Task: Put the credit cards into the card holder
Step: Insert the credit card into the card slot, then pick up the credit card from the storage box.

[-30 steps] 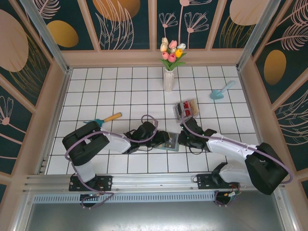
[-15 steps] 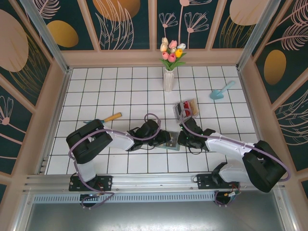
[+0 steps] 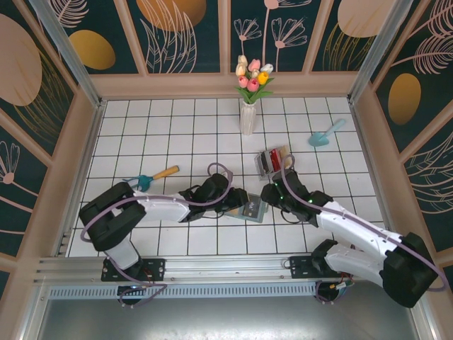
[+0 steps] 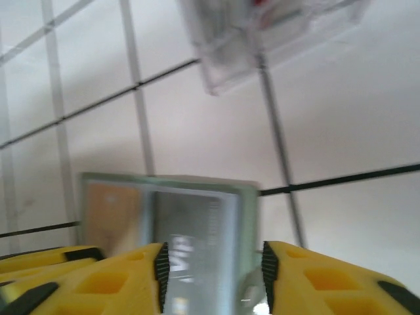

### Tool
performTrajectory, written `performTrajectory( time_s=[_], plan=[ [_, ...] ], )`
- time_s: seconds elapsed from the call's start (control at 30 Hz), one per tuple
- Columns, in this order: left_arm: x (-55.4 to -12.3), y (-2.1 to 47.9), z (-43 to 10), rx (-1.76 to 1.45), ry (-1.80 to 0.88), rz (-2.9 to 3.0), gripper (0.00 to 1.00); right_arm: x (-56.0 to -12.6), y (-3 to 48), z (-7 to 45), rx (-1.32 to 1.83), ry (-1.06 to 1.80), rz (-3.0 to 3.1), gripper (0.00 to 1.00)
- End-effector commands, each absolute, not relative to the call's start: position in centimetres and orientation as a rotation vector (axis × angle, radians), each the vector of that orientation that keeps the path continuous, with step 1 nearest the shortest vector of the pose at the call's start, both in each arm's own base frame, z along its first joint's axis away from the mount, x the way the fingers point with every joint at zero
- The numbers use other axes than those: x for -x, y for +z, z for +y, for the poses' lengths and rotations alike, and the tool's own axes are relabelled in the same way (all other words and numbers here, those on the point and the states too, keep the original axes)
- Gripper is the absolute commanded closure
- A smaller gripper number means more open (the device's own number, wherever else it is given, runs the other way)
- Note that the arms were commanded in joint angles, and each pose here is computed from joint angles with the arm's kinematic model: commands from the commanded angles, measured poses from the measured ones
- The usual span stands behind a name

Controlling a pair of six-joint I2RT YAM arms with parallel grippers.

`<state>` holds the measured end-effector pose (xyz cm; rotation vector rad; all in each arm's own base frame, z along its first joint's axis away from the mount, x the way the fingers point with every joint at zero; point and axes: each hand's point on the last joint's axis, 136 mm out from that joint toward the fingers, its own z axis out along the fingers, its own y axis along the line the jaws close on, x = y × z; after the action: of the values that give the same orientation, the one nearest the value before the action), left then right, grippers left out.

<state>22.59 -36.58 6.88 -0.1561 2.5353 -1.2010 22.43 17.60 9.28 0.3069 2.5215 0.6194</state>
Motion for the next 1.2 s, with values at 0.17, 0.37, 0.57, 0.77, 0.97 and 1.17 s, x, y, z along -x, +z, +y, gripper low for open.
performTrajectory(
  time_s=[0.17, 0.37, 0.57, 0.77, 0.97, 1.17],
  plan=[
    [-24.2, 5.4, -31.7, 0.207, -0.896, 2.580, 0.59, -21.7, 9.3, 23.9, -0.206, 0.884, 2.580, 0.62],
    [-25.0, 4.5, -30.1, 0.231, -0.868, 2.595, 0.54, -21.2, 6.3, 22.8, -0.271, 0.741, 2.668, 0.62],
    [-25.1, 3.8, -29.7, 0.216, -0.828, 2.617, 0.50, -20.8, 4.3, 21.4, -0.318, 0.678, 2.714, 0.60],
    [-24.9, 2.9, -29.8, 0.201, -0.814, 2.645, 0.51, -21.0, 4.0, 20.8, -0.369, 0.638, 2.713, 0.60],
    [-25.2, 3.5, -29.9, 0.196, -0.816, 2.625, 0.52, -23.2, 7.4, 19.6, -0.329, 0.599, 2.597, 0.60],
    [-26.3, 4.8, -30.3, 0.186, -0.807, 2.596, 0.51, -28.4, 12.6, 15.3, -0.265, 0.409, 2.487, 0.60]
  ],
)
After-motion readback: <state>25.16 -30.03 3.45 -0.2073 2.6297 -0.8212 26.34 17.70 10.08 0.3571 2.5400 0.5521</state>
